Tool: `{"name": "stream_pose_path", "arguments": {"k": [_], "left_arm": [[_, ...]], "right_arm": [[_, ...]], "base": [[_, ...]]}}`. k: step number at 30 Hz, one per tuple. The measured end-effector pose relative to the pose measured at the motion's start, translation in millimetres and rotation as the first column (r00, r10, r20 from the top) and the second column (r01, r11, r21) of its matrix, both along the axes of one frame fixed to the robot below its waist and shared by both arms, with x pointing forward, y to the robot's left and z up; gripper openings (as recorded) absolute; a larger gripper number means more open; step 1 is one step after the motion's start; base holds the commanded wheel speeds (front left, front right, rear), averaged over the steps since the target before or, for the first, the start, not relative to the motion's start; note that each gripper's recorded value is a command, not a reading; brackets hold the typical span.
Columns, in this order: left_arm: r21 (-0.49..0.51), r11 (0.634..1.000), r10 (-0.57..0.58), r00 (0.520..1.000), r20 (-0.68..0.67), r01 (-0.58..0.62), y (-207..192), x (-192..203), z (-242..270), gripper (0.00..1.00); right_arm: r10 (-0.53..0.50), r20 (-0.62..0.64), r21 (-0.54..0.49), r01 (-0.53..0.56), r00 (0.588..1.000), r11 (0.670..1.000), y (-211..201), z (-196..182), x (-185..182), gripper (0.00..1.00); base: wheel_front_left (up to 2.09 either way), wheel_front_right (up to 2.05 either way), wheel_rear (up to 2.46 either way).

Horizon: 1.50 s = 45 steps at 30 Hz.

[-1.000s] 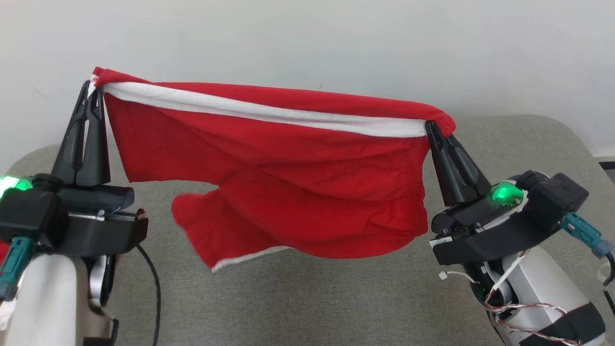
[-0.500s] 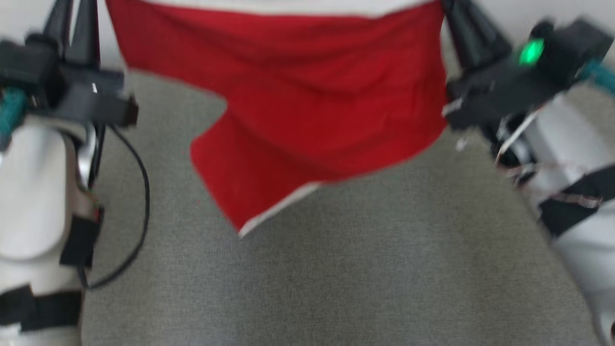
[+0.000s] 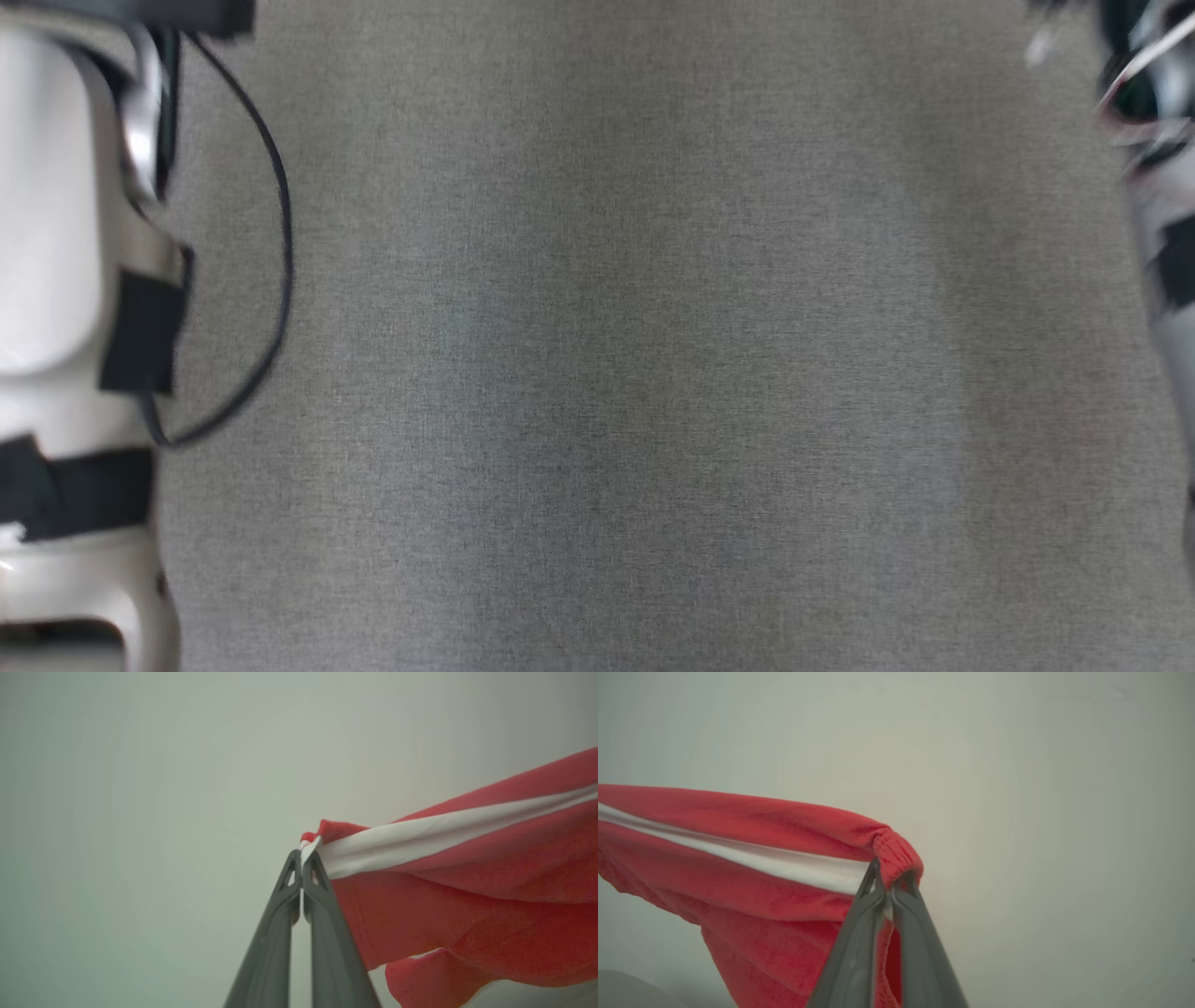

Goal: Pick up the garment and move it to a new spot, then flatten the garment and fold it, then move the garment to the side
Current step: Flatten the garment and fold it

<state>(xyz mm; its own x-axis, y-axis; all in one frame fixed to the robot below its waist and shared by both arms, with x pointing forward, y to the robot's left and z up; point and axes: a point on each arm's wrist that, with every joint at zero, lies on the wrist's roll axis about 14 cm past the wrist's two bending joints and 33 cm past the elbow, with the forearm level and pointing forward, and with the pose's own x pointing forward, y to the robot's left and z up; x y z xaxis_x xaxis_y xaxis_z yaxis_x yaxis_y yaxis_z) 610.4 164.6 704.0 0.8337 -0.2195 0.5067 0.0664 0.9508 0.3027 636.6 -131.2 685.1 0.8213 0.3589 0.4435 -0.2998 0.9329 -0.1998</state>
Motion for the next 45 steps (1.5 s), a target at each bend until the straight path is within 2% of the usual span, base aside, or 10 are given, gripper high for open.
{"name": "stream_pose_path", "arguments": {"k": [4,8,12,15,18,21,23,31,39,45], "left_arm": [[-0.083,0.996,0.003,0.987,-0.158,-0.016,5.3,-1.5,-69.7,0.00],[-0.178,0.982,0.001,0.948,-0.317,-0.060,7.1,-21.8,-139.5,0.00],[-0.238,0.959,0.024,0.883,-0.469,-0.153,19.0,-57.8,-203.0,0.00],[-0.263,0.942,0.032,0.835,-0.550,-0.209,25.7,-88.1,-234.9,0.00],[-0.306,0.907,0.054,0.801,-0.596,-0.290,40.9,-117.6,-252.3,0.00],[-0.321,0.882,0.056,0.753,-0.655,-0.345,49.0,-159.9,-273.3,0.00],[-0.326,0.872,0.062,0.743,-0.667,-0.365,52.5,-178.5,-276.0,0.00],[-0.298,0.874,0.051,0.682,-0.730,-0.385,51.8,-256.2,-296.4,0.00],[-0.291,0.881,0.025,0.651,-0.759,-0.373,44.7,-299.5,-308.6,0.00],[-0.299,0.876,0.024,0.653,-0.757,-0.379,45.7,-317.2,-309.3,0.00]], "right_arm": [[0.011,-0.191,0.011,-0.009,0.982,1.000,-0.3,-82.6,-1.8,0.00],[0.055,-0.384,-0.025,-0.070,0.922,0.997,8.5,-166.6,-36.3,0.00],[0.115,-0.497,0.010,-0.127,0.860,0.992,16.2,-208.8,-82.1,0.00],[0.139,-0.571,0.063,-0.126,0.809,0.990,15.6,-232.4,-119.4,0.00],[0.148,-0.622,0.069,-0.134,0.769,0.989,14.5,-247.8,-155.0,0.00],[0.134,-0.651,0.120,-0.073,0.747,0.990,5.3,-251.9,-188.0,0.00],[0.132,-0.664,0.153,-0.039,0.736,0.987,4.9,-254.2,-206.6,0.00],[0.144,-0.723,0.187,-0.010,0.675,0.982,16.7,-271.8,-286.9,0.00],[0.121,-0.729,0.206,0.048,0.674,0.977,9.4,-273.3,-324.6,0.00],[0.122,-0.738,0.188,0.029,0.664,0.982,12.7,-278.9,-346.8,0.00]], "base": [[0.00,0.00,0.00],[0.00,0.00,0.00],[0.00,0.00,0.00],[0.00,0.00,0.00],[0.00,0.00,0.00],[0.00,0.00,0.00],[0.00,0.00,0.00],[0.00,0.00,0.00],[0.00,0.00,0.00],[0.00,0.00,0.00]]}}
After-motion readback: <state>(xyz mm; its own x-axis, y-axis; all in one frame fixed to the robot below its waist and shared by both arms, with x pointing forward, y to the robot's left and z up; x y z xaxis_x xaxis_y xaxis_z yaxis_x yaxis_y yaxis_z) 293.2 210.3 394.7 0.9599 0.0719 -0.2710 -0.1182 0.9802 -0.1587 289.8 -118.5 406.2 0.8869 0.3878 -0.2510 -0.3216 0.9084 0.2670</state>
